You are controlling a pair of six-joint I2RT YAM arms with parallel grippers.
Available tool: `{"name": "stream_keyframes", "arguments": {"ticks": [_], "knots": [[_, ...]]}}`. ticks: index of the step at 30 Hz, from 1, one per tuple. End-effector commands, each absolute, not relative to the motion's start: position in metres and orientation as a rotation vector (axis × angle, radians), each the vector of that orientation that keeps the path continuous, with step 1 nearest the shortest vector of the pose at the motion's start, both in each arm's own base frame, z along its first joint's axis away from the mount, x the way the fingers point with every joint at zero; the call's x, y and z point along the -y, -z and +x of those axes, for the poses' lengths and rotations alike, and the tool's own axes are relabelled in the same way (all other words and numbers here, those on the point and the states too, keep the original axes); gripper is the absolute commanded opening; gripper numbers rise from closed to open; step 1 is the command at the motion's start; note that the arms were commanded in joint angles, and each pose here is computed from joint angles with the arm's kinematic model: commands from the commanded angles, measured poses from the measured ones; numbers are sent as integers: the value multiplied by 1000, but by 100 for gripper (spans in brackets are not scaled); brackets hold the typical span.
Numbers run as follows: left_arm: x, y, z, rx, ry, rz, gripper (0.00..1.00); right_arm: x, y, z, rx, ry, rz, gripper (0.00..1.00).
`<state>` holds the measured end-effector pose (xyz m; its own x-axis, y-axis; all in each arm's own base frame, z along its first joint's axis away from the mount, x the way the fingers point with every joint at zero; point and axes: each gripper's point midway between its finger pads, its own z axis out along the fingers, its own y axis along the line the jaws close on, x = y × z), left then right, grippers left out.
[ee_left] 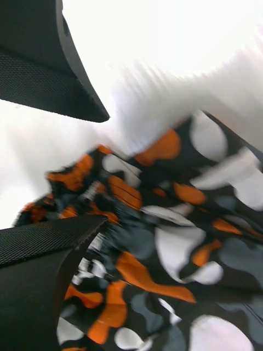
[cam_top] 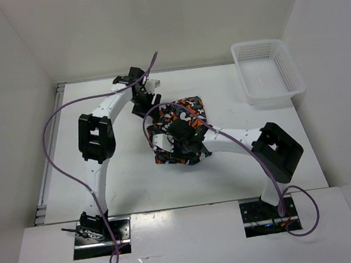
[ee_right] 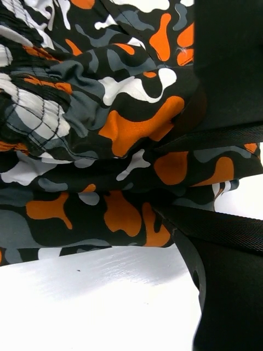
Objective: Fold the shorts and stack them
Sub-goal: Fold the shorts
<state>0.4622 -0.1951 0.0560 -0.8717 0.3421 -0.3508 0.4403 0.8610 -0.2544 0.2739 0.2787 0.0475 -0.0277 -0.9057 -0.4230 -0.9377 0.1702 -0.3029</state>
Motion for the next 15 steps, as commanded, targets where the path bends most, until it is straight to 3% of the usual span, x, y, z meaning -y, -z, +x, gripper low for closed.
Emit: {"name": "stream_keyframes", "arguments": {"ticks": [1,4,6,10,15], "knots": [[172,-82,453,-2745,413,551,76,-286,-57,285,-1887,-86,-1655,48],[172,-65,437,-2817,448,556,75,-285,-56,290,-1889,-52,-1642,41],[177,-62,427,-2849,515,562,69,-285,-57,293,-1877,-36,-1640,37],[166,-53,413,-2913,500,542,55,-283,-58,294,-1879,-23,-1636,16],[165,-53,409,-2918,577,514,52,-282,-60,293,-1870,-18,-1646,13]]}}
